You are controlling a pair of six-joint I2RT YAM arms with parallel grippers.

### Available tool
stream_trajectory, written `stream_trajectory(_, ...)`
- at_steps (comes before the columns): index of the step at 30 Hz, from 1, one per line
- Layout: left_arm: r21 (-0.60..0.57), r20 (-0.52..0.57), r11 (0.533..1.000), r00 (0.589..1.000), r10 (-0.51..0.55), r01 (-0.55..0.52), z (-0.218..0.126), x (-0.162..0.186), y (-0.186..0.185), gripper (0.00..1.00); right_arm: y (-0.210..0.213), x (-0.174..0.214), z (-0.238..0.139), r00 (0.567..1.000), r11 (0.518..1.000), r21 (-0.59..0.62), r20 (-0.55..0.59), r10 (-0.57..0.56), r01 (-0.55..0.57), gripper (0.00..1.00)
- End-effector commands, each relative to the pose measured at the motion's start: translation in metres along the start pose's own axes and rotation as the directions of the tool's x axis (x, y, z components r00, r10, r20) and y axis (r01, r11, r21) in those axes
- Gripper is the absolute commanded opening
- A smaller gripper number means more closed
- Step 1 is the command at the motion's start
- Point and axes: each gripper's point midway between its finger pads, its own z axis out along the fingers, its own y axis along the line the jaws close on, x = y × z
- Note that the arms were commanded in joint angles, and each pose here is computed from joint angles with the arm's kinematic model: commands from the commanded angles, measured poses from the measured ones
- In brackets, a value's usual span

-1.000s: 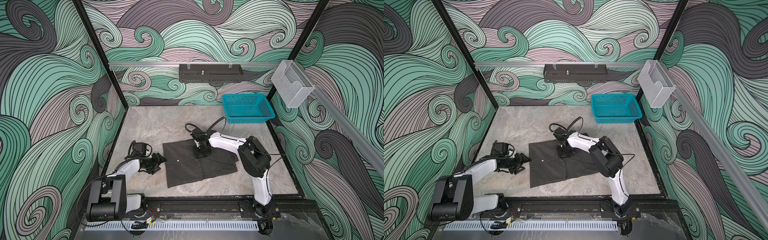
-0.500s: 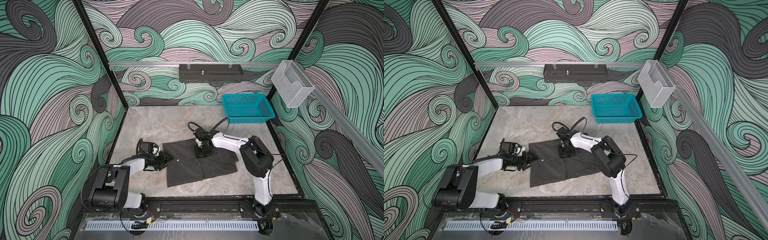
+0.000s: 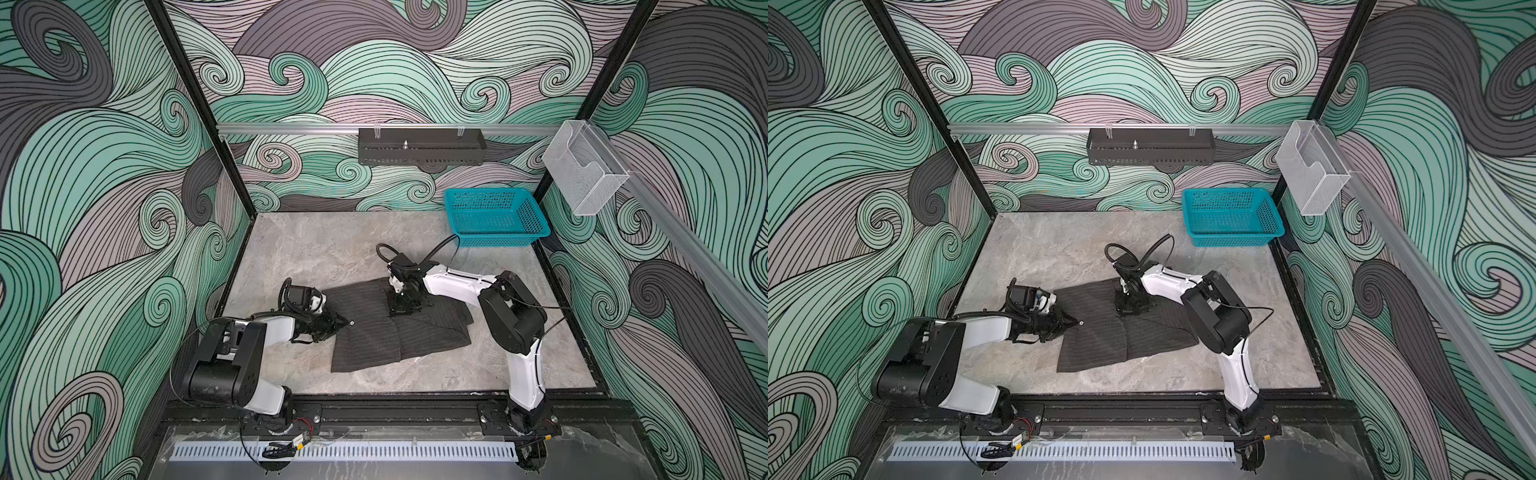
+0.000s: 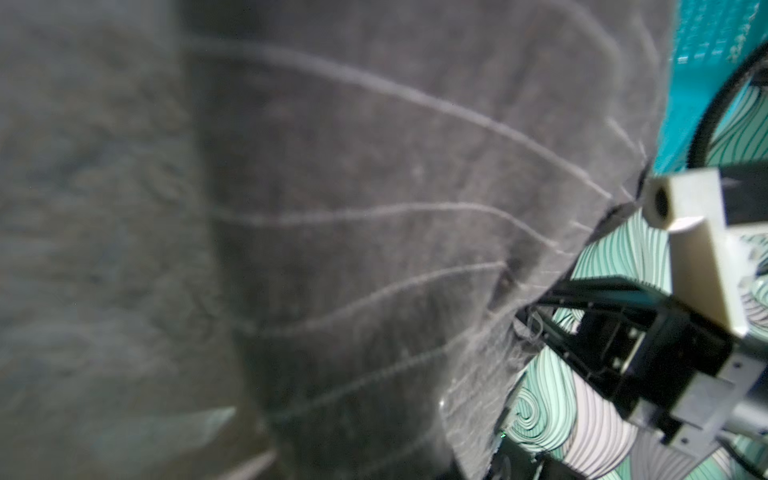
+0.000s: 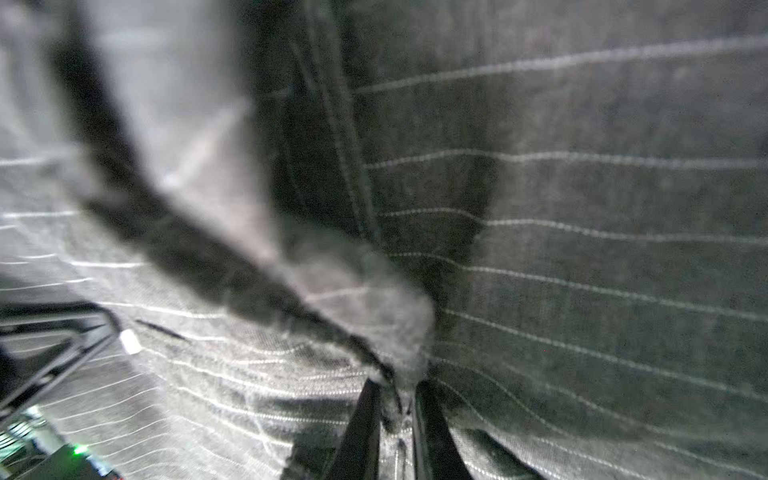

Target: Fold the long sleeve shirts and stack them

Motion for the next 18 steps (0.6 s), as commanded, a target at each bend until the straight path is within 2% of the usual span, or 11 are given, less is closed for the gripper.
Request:
stream_trajectory(1,-0.239,-0.025,0.968,0.996,-0.091,0.083,-0.006,0.030,0.055,0.00,-0.013,0.035,0.026,0.991,0.998,0.011,-0.120,0.066,-0.065,0.17)
stream_trajectory(7,-0.282,0.077,0.959,0.997,-0.015,0.037,-0.047,0.017,0.031,0.00,0.009,0.026,0.005,0.996,0.994,-0.070,-0.041,0.083,-0.086,0.19)
stream_trajectory(15,-0.252,0.018,0.968,1.000,0.007,-0.002,-0.071,0.025,-0.010,0.00,0.028,0.029,0.007,0.994,0.988,-0.106,-0.004,0.113,-0.113,0.19)
stream_trajectory(18,-0.207,0.012,0.978,1.000,0.011,-0.009,-0.078,0.031,-0.033,0.00,0.035,0.030,0.014,0.989,0.982,-0.120,0.021,0.146,-0.143,0.15)
